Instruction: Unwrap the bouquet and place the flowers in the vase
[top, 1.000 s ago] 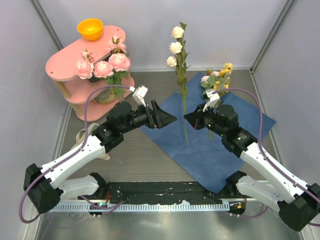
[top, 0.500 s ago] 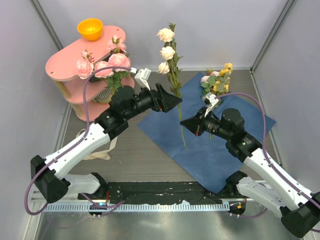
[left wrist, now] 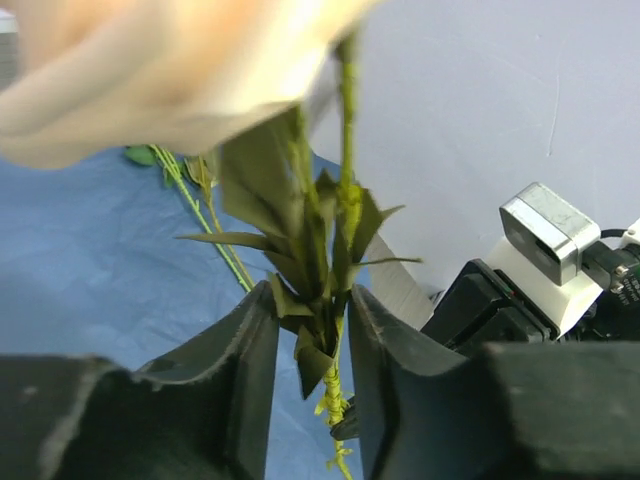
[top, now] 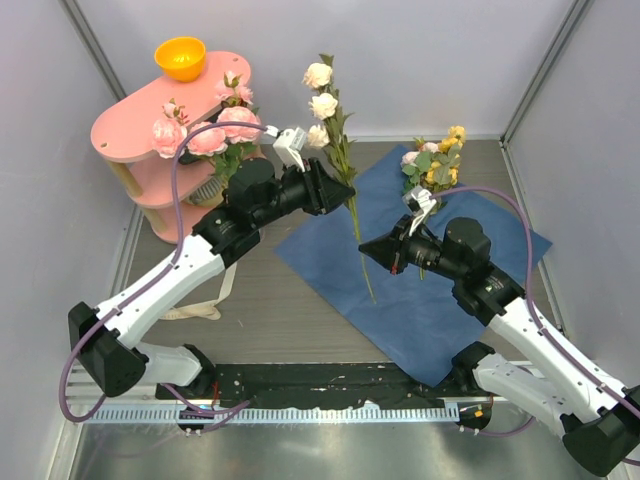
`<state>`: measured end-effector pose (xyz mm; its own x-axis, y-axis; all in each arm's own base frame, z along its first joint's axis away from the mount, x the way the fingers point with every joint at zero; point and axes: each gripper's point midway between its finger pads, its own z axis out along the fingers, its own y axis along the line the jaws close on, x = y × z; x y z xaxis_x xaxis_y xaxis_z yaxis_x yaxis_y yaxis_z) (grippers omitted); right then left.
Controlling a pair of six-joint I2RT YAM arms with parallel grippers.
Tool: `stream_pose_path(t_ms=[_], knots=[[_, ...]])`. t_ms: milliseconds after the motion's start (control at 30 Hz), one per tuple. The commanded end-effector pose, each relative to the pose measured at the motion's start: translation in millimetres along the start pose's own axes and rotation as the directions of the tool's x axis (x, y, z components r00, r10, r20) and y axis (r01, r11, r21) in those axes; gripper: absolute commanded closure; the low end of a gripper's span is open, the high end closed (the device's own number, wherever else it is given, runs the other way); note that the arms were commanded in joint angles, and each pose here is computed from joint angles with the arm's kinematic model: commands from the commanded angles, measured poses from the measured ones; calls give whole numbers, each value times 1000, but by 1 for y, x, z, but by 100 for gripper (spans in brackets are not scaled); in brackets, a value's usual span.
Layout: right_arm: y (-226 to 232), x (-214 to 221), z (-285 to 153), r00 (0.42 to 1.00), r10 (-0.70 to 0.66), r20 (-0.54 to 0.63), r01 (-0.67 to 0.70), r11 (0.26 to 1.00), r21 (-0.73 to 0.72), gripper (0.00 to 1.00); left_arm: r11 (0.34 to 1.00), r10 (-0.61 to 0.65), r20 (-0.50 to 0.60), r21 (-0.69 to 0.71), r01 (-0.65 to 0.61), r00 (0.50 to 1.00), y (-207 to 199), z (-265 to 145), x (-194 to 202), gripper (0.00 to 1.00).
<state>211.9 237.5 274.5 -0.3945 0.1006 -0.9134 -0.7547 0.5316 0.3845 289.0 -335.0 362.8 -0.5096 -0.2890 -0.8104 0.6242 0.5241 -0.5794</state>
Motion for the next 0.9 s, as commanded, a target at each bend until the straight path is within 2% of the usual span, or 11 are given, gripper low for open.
stream_pose_path(t_ms=[0,33,133,167,267,367,467,567,600,733,867], knots=[[12,-13,-1,998,-49,49,51,997,-49,99,996,68,49,57,-71,996,-19,-7,-26,75],[12,-12,0,998,-47,44,49,997,-51,99,994,81,53,71,-85,995,-21,-8,-28,81],[2,-11,2,999,-33,31,33,999,6,67,983,150,74,92,-156,986,-28,-16,-34,100],[-1,-12,1,999,-29,29,28,999,29,48,974,199,98,90,-208,975,-31,-22,-41,100],[-22,-21,-6,997,-28,75,15,986,166,32,940,333,158,26,-341,930,-29,-42,-58,100],[-36,-28,-14,993,-35,112,5,966,259,27,898,440,203,-98,-429,875,-17,-60,-77,100],[-39,-27,-14,994,-34,107,3,961,276,26,799,601,261,-216,-561,755,-13,-89,-101,100],[-40,-25,-11,995,-15,98,-13,961,276,27,662,748,265,-375,-650,609,-2,-114,-123,100],[-40,-23,-10,995,-10,98,-17,961,275,27,583,811,247,-420,-696,530,0,-122,-129,100],[-41,-23,-8,994,9,107,-38,962,270,27,451,888,178,-516,-728,424,19,-128,-139,100],[-40,-23,-7,994,20,112,-49,963,265,26,402,907,139,-559,-725,396,42,-129,-153,100]])
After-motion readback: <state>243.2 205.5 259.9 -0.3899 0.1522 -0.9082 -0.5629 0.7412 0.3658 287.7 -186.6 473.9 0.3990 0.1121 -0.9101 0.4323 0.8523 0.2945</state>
